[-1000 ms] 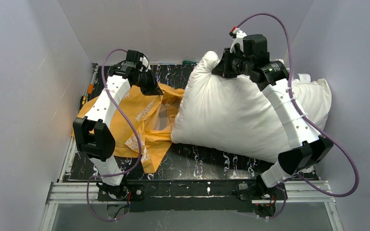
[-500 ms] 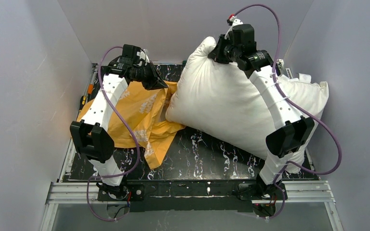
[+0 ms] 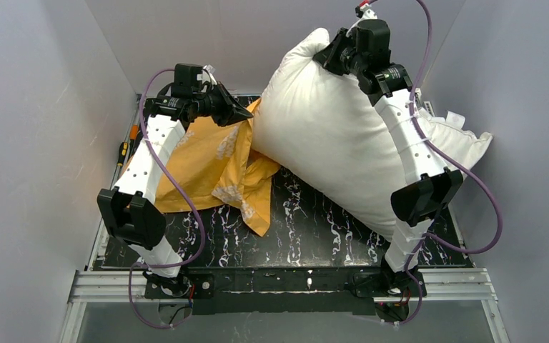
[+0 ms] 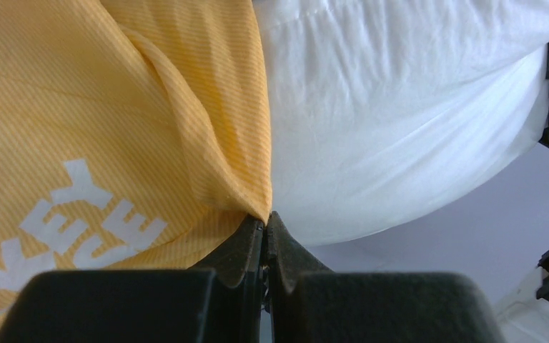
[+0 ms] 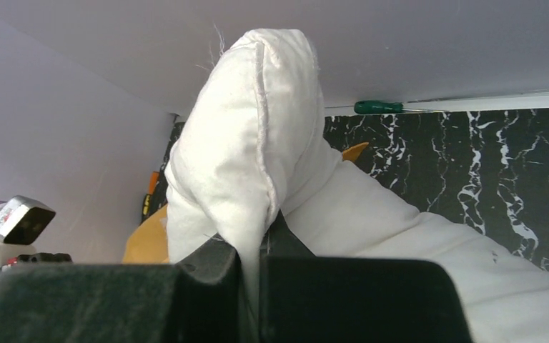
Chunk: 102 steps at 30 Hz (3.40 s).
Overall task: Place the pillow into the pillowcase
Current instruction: Stuff the pillow into the pillowcase.
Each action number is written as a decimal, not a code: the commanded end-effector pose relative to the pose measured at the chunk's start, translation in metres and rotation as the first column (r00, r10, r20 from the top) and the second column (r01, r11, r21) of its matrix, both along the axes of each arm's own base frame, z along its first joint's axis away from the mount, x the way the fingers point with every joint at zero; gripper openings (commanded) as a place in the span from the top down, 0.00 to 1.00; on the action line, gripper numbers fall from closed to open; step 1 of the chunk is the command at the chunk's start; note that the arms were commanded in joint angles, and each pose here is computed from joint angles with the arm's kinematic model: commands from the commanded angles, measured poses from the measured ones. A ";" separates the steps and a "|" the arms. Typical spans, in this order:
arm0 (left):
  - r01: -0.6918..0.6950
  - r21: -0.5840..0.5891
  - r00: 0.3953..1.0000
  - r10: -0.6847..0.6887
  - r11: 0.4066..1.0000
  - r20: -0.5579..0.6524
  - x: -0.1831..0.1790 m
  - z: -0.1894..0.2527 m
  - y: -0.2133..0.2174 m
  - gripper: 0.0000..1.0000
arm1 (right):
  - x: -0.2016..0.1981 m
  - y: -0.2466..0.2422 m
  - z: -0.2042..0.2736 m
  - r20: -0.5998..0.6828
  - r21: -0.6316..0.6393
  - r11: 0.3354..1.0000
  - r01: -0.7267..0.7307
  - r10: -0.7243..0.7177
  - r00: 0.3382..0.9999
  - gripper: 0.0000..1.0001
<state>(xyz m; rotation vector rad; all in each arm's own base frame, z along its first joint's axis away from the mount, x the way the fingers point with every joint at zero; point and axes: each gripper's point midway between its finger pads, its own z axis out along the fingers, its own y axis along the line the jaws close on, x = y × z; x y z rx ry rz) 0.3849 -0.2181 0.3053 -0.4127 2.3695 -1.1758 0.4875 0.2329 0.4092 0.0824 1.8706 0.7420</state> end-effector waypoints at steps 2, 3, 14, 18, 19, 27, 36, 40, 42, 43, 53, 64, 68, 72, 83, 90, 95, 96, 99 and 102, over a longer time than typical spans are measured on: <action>-0.002 -0.099 0.999 0.007 0.995 0.046 0.004 0.029 -0.008 1.00 | -0.024 0.020 0.096 0.212 0.215 0.962 -0.167 0.121 0.970 0.99; -0.008 -0.100 0.999 0.013 0.995 0.047 0.006 0.030 -0.007 1.00 | -0.028 0.027 0.086 0.182 0.218 0.955 -0.202 0.164 0.970 0.99; -0.044 -0.172 0.995 0.058 0.984 0.076 0.022 0.048 -0.008 1.00 | -0.097 0.084 -0.014 -0.155 0.365 0.789 -0.494 0.574 0.804 0.99; -0.064 -0.183 0.993 0.080 0.981 0.082 0.024 0.050 -0.003 1.00 | -0.128 0.106 -0.024 -0.204 0.417 0.687 -0.594 0.708 0.676 0.99; -0.073 -0.179 0.993 0.087 0.981 0.073 0.022 0.046 -0.001 1.00 | -0.136 0.110 -0.028 -0.215 0.425 0.664 -0.615 0.734 0.645 0.99; -0.091 -0.058 0.996 0.089 0.994 -0.029 -0.022 -0.006 0.027 0.93 | -0.173 0.097 -0.103 -0.449 0.321 0.674 -0.665 0.727 0.520 0.99; -0.077 0.219 0.996 0.087 0.973 -0.034 -0.033 -0.034 0.069 0.33 | -0.200 0.078 -0.137 -0.516 0.255 0.652 -0.714 0.716 0.470 0.99; -0.014 0.199 0.990 0.041 0.980 -0.134 -0.020 -0.058 0.059 0.32 | -0.199 0.077 -0.136 -0.508 0.249 0.661 -0.708 0.711 0.485 0.99; 0.028 0.181 0.979 0.010 0.983 -0.203 -0.020 -0.075 0.053 0.31 | -0.198 0.077 -0.138 -0.514 0.243 0.666 -0.705 0.705 0.489 0.99; 0.060 0.163 0.971 -0.020 0.985 -0.236 -0.022 -0.083 0.049 0.31 | -0.198 0.076 -0.138 -0.517 0.239 0.670 -0.703 0.701 0.492 0.99; 0.321 0.047 0.885 -0.282 0.946 -0.370 -0.084 -0.120 0.004 0.24 | -0.185 0.065 -0.141 -0.517 0.137 0.751 -0.646 0.611 0.600 0.99; 0.333 0.059 0.898 -0.297 0.941 -0.325 -0.072 -0.118 -0.018 1.00 | -0.172 0.055 -0.129 -0.487 0.076 0.801 -0.594 0.549 0.679 0.99; 0.248 0.025 0.944 -0.235 0.969 -0.230 -0.033 -0.073 -0.015 1.00 | -0.146 0.040 -0.108 -0.414 0.009 0.858 -0.514 0.471 0.779 0.99; 0.181 -0.037 0.973 -0.184 0.983 -0.138 -0.011 -0.027 -0.010 1.00 | -0.099 0.010 -0.062 -0.266 -0.027 0.938 -0.345 0.326 0.907 0.99; 0.065 -0.182 0.991 -0.086 0.981 -0.105 -0.016 -0.004 -0.011 1.00 | -0.040 0.019 0.040 0.030 0.126 0.944 -0.304 0.303 0.953 0.99; 0.022 -0.199 0.993 -0.043 0.980 -0.106 -0.008 -0.009 -0.011 1.00 | -0.090 0.065 -0.008 -0.143 0.252 0.800 -0.544 0.587 0.797 0.99; 0.009 -0.211 0.997 -0.024 0.977 -0.068 0.012 0.007 -0.012 1.00 | -0.151 0.091 -0.026 -0.243 0.367 0.644 -0.671 0.763 0.600 0.99; 0.004 -0.215 0.998 -0.016 0.977 -0.055 0.017 0.013 -0.010 1.00 | -0.158 0.093 -0.031 -0.264 0.378 0.626 -0.682 0.779 0.569 0.99; -0.015 -0.231 1.000 0.013 0.973 -0.010 0.032 0.031 -0.006 1.00 | -0.178 0.097 -0.045 -0.325 0.366 0.600 -0.711 0.798 0.507 0.99; -0.032 -0.237 0.999 0.041 0.971 0.034 0.042 0.049 0.000 1.00 | -0.193 0.101 -0.049 -0.344 0.365 0.565 -0.740 0.821 0.456 0.99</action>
